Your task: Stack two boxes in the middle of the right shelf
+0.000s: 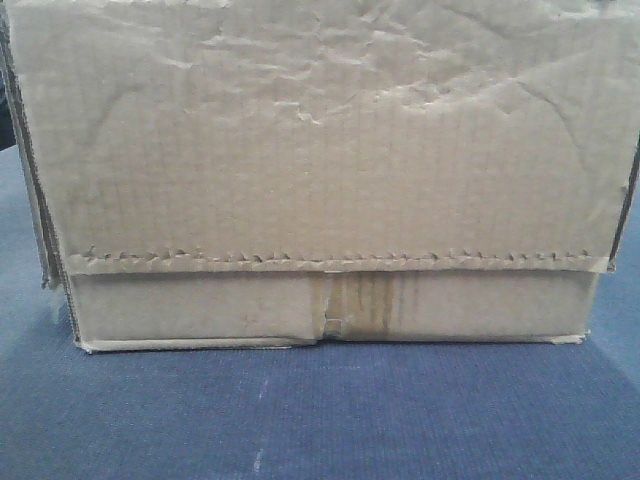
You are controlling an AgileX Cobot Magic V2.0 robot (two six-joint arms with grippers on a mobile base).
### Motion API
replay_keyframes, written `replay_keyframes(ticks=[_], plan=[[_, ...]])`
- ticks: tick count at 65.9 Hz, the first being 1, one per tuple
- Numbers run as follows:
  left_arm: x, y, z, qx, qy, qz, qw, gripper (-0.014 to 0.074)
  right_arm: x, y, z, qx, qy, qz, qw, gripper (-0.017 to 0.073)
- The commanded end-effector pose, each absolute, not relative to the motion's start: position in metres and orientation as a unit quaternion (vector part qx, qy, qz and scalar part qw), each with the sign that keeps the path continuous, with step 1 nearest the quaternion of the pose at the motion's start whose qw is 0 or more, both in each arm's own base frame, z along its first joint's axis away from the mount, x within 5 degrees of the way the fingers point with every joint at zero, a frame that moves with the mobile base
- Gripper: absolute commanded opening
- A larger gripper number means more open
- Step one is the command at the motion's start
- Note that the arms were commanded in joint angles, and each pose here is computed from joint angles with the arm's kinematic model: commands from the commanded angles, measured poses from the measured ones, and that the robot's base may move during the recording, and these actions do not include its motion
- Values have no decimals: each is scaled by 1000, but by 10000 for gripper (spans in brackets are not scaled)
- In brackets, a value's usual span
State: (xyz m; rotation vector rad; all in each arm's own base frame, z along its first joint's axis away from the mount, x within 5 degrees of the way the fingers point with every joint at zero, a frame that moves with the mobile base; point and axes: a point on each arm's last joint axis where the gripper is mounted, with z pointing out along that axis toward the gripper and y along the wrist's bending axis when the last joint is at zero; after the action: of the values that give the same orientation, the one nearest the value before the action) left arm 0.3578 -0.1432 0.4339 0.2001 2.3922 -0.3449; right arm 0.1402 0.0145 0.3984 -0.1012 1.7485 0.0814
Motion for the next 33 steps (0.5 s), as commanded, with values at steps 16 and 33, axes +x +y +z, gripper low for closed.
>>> replay_keyframes(ticks=[16,33], plan=[[359,-148,430,73,928,-143,337,-52,140,15,402,-50,761,34,646,568],[356,-149,434,76,927,-148,337,565,140,17,402,-54,761,37,646,568]])
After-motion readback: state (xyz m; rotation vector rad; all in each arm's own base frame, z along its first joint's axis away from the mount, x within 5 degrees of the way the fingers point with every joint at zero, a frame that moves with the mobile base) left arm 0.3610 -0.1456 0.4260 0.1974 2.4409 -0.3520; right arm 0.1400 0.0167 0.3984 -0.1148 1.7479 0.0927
